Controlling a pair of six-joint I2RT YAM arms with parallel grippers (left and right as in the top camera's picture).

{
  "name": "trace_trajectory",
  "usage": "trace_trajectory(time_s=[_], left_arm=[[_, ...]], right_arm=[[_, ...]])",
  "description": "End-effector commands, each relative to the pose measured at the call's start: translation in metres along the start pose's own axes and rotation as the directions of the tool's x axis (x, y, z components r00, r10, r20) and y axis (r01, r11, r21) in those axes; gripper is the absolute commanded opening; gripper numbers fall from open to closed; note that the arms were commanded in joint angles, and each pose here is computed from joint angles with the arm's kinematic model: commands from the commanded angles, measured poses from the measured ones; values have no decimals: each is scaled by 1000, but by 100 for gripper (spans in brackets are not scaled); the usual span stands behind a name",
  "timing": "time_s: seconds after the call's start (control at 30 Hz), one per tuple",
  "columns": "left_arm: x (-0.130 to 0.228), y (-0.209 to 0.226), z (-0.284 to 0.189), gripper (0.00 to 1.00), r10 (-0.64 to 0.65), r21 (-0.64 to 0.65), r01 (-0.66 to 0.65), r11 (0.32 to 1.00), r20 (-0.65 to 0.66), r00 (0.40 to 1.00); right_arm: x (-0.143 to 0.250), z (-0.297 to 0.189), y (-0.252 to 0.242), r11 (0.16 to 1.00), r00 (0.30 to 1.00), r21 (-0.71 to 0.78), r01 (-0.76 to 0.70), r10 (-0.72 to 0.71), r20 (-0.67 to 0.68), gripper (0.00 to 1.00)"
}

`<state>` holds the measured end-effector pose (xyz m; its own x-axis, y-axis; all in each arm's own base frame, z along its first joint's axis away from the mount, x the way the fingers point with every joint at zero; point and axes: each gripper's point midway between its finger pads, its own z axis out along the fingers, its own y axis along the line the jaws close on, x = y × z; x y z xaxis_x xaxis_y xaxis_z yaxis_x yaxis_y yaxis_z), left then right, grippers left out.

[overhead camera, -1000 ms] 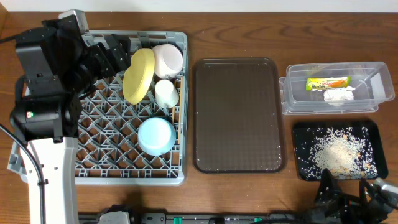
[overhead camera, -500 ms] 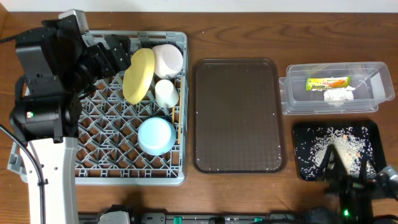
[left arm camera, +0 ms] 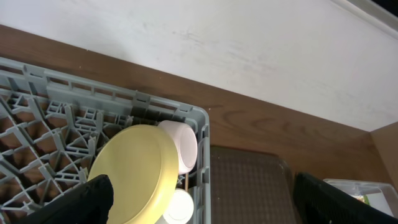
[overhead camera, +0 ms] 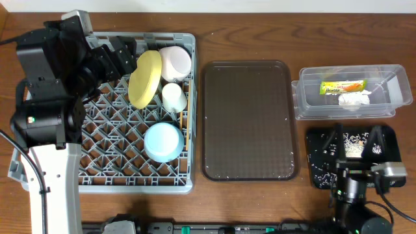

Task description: Sort waste into correct bins and load items into the dishwasher rack

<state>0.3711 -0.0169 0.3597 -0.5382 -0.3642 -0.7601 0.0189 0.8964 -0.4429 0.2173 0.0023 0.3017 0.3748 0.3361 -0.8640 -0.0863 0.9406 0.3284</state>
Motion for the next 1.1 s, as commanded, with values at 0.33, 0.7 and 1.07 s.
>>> trace_trajectory(time_s=[0.33,0.7,1.07], left_arm=[[-6,-1,-3,93,16,-3,-16,1000,16,1000],[-6,-1,-3,93,16,-3,-16,1000,16,1000],[-6,-1,-3,93,16,-3,-16,1000,16,1000]], right_arm=[[83,-8,-18,983,960,-61,171,-180,-216,99],[139,-29,-39,927,818,-115,356,-369,-442,99],[139,-29,-39,927,818,-115,356,-369,-441,99]])
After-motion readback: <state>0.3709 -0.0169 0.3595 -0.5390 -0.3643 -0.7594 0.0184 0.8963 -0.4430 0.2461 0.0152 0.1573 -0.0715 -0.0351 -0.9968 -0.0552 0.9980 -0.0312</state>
